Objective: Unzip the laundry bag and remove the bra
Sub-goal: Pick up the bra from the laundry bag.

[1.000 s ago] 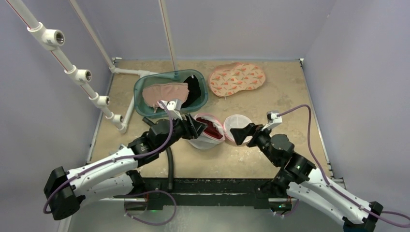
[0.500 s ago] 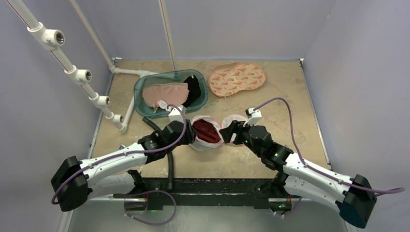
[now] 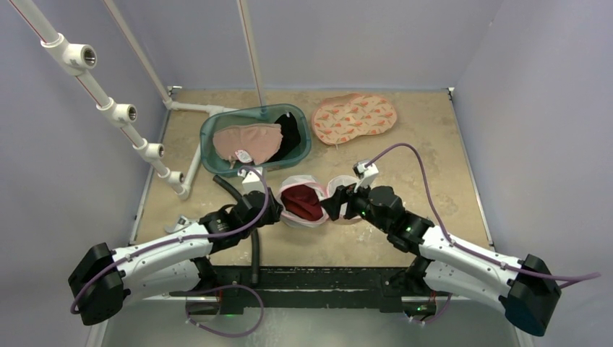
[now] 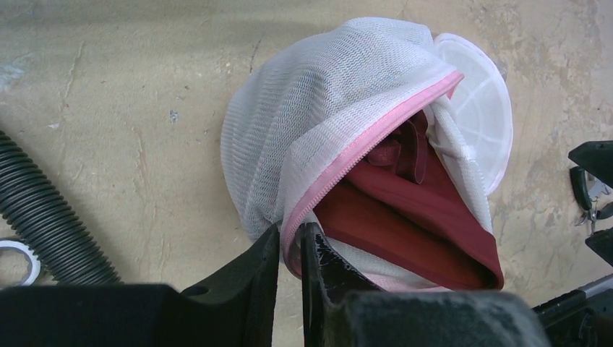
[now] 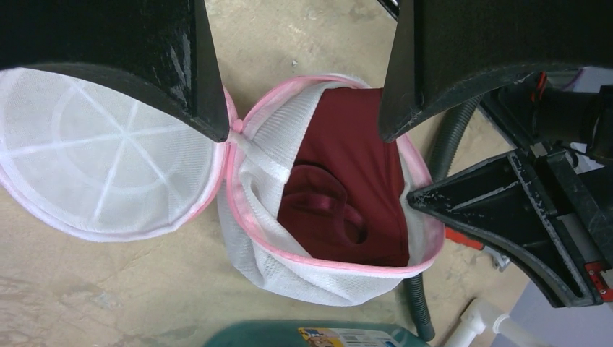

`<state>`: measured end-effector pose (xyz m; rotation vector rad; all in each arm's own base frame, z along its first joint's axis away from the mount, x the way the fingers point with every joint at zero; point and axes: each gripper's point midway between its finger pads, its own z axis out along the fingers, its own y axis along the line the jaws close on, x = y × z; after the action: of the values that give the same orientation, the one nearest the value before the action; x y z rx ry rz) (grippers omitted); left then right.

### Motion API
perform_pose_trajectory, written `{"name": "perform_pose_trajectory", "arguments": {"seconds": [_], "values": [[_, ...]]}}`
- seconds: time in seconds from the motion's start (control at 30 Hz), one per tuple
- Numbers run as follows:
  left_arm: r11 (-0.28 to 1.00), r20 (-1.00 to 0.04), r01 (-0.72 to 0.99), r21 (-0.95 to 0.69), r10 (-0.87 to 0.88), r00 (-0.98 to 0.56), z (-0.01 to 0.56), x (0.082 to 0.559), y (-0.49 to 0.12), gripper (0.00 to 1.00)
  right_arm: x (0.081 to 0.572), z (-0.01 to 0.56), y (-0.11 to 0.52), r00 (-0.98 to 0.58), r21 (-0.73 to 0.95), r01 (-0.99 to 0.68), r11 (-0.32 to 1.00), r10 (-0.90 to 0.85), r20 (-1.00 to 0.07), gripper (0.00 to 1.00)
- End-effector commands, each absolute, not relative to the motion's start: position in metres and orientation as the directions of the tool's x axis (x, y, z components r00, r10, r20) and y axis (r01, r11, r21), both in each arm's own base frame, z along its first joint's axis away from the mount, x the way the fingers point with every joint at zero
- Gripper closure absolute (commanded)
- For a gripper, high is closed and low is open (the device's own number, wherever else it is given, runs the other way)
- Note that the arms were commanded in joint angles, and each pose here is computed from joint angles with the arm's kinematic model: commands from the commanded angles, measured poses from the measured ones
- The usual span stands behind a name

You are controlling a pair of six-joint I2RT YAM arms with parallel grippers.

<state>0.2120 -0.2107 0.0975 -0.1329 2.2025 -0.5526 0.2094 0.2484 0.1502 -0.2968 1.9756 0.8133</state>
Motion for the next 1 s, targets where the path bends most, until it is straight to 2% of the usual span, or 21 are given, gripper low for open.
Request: {"name": "perform_pose_trajectory", "arguments": {"seconds": [0.0,0.1,0.3,0.47,0.53,0.77,0.8,0.97], "values": [[0.896,-0.726,0.084,-0.435,-0.294,-0.622,0.101,0.213,-0.207,0.85,0.217,0.161,0.242,-0.492,0.411,-0.477,0.777,0.151,-0.858,0.21],[0.888,-0.734,0.093,-0.450,-0.308,-0.606,0.115,0.212,-0.204,0.84,0.212,0.148,0.237,-0.535,0.448,-0.429,0.785,0.179,-0.826,0.19],[0.855,-0.775,0.182,-0.486,-0.325,-0.541,0.170,0.211,-0.203,0.74,0.217,0.153,0.237,-0.557,0.540,-0.380,0.751,0.279,-0.782,0.19],[0.831,-0.842,0.346,-0.435,-0.240,-0.484,0.214,0.208,-0.214,0.49,0.232,0.154,0.243,-0.624,0.634,-0.344,0.692,0.336,-0.706,0.30],[0.819,-0.859,0.394,-0.417,-0.214,-0.465,0.227,0.208,-0.220,0.44,0.237,0.150,0.248,-0.640,0.639,-0.336,0.692,0.330,-0.694,0.32],[0.753,-0.888,0.534,-0.385,-0.145,-0.437,0.245,0.205,-0.252,0.40,0.242,0.133,0.261,-0.690,0.643,-0.320,0.696,0.295,-0.662,0.33],[0.744,-0.895,0.555,-0.371,-0.128,-0.427,0.245,0.205,-0.257,0.33,0.243,0.128,0.261,-0.697,0.639,-0.310,0.704,0.289,-0.656,0.34],[0.689,-0.935,0.667,-0.283,-0.044,-0.352,0.257,0.202,-0.275,0.31,0.245,0.107,0.258,-0.724,0.608,-0.268,0.748,0.260,-0.639,0.50]]}}
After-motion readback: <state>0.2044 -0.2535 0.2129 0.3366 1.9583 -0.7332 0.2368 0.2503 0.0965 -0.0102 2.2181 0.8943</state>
